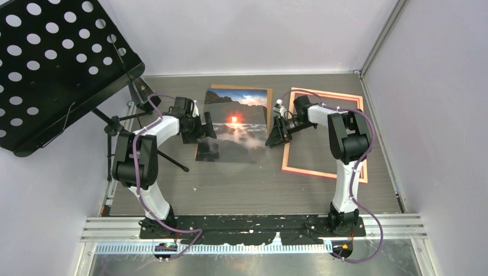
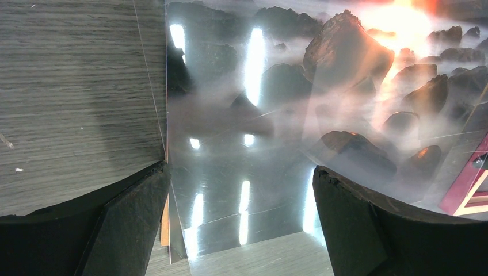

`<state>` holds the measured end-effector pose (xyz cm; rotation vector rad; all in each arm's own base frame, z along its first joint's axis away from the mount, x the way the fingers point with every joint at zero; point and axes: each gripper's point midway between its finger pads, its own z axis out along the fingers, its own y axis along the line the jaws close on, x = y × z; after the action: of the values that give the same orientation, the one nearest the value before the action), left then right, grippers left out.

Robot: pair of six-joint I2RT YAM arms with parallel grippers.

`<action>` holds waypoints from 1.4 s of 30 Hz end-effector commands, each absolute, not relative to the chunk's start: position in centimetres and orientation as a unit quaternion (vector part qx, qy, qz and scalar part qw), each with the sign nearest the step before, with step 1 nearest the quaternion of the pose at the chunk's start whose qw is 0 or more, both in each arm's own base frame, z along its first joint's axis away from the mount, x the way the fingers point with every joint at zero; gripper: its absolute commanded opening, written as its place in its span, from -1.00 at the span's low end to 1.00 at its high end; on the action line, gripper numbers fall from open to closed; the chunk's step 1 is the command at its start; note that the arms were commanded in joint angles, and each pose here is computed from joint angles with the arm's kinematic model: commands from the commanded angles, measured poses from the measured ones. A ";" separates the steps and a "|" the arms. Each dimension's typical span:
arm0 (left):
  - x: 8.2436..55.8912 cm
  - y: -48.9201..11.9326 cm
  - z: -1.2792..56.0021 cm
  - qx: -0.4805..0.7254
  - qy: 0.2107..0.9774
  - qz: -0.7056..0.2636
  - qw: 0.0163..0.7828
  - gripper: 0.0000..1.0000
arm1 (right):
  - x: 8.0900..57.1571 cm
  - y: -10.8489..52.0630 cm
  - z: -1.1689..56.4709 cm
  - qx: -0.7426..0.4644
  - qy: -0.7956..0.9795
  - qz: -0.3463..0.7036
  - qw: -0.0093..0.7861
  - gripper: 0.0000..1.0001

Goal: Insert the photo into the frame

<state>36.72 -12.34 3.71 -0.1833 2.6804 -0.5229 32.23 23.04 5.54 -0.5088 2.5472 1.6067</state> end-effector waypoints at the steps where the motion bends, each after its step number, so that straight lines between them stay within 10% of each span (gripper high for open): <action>1: 32.9 -13.5 0.3 -0.075 0.969 -0.205 0.117 0.98 | 32.1 24.0 8.4 -0.207 0.794 0.567 0.073 -0.05; 42: 32.9 -13.7 0.4 -0.074 0.967 -0.211 0.118 0.98 | 34.8 25.5 8.5 -0.159 0.781 0.589 0.132 -0.23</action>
<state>36.84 -12.66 3.81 -0.1780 2.6698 -0.5494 35.38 23.66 4.50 -0.3544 2.4362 1.5878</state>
